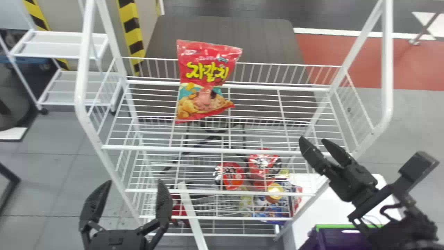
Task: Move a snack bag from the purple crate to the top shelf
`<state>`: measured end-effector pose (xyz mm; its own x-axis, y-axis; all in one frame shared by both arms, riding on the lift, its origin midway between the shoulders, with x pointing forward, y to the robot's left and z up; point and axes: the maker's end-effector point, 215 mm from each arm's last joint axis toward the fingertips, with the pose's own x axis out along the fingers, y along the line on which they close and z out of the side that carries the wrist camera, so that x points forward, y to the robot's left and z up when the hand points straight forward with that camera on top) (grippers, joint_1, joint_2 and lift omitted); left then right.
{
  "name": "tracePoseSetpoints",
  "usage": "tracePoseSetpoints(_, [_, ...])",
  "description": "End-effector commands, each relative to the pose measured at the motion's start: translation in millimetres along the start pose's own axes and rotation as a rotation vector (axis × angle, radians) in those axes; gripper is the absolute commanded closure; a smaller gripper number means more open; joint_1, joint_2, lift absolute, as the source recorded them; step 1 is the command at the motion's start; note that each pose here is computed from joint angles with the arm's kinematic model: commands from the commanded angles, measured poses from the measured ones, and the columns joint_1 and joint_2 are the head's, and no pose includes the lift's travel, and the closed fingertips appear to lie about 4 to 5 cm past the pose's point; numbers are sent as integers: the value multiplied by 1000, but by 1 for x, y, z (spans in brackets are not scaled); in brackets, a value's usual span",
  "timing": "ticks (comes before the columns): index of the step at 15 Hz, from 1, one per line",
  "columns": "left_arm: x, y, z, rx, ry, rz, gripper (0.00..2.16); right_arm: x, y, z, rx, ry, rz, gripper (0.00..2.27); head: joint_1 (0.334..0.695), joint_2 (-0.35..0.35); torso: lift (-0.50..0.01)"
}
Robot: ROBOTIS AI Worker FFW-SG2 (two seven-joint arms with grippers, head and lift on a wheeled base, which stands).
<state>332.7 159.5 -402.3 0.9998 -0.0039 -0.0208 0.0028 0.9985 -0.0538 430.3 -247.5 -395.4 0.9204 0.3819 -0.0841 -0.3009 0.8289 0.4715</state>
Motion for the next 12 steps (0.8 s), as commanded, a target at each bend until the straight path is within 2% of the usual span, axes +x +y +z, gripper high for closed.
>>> tracePoseSetpoints(1, [0, -4, -2, 1, 17, 3, -2, -27, -1, 7, -126, -65, -52, 49, 695, -124, 0])
tracePoseSetpoints(5, [1, -9, 10, -10, -24, 41, -2, -58, -17, 4, -226, -95, -156, 53, 695, -178, 0])
tracePoseSetpoints(7, [3, -13, 13, -18, -32, 41, -2, -72, -34, -11, -227, -77, -242, 53, 695, -204, 0])
tracePoseSetpoints(10, [8, -18, 18, -25, -46, 33, 22, -78, -44, -28, -215, -48, -284, 53, 695, -250, 0])
tracePoseSetpoints(12, [14, -26, 24, -24, -59, 17, 83, -79, -45, -31, -211, -43, -299, 53, 695, -256, 0])
